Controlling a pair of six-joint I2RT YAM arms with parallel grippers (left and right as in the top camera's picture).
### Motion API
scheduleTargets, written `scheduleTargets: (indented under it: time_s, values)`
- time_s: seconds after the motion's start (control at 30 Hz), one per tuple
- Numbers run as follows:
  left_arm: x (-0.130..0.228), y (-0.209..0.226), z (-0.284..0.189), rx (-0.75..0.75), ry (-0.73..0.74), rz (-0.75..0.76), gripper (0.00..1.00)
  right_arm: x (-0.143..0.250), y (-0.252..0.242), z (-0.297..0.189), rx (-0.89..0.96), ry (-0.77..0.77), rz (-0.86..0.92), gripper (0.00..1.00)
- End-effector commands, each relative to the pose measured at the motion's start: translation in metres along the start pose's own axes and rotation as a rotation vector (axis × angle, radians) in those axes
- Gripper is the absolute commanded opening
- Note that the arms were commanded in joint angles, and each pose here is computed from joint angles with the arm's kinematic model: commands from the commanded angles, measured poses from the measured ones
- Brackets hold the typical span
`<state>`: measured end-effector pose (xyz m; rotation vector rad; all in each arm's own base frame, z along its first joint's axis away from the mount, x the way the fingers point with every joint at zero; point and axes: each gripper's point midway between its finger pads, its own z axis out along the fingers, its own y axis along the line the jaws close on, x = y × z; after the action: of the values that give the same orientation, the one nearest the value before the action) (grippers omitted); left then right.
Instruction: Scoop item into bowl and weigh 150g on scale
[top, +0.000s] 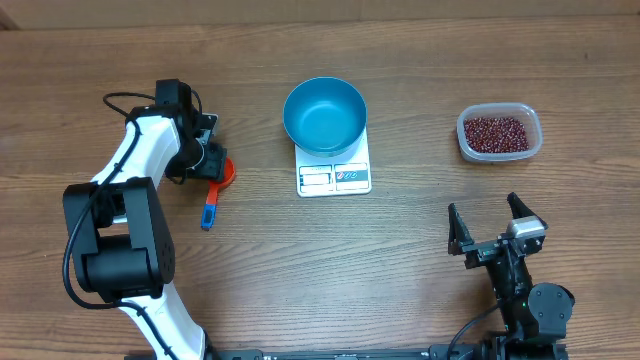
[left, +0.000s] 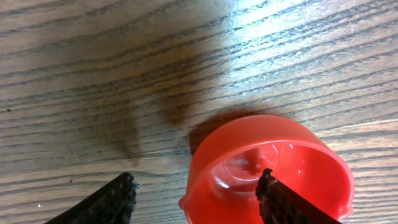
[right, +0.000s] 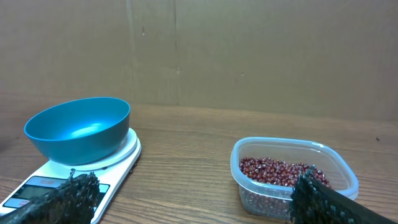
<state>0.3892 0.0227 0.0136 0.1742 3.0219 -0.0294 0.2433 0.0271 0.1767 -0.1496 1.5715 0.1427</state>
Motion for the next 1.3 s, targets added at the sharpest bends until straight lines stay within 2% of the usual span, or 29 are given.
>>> scheduleTargets:
  time_s: [0.0,0.37,0.53,1.0,1.27]
  values:
    - [0.0039,-0.0018,0.0055,0.021,0.014,-0.006,0.62,0.0024,0.0011,0.0003,-0.004,-0.001,-0.001,1.0]
    - [0.0038,-0.0018,0.0054,0.021,0.014,-0.006,0.46,0.0024,0.0011,0.0003,-0.004,-0.001,-0.002,1.0]
    - [0.0029,-0.0016,0.0056,0.02,0.01,-0.006,0.34,0.0024,0.0011,0.0003,-0.004,-0.001,-0.001,1.0]
    - [0.0019,-0.0014,0.0054,0.019,0.006,-0.005,0.11,0.0024,0.0011,0.0003,-0.004,-0.001,-0.001,1.0]
    - [0.0021,-0.0014,0.0056,0.019,0.007,-0.005,0.05,0.0024,0.0011,0.0003,-0.004,-0.001,-0.001,1.0]
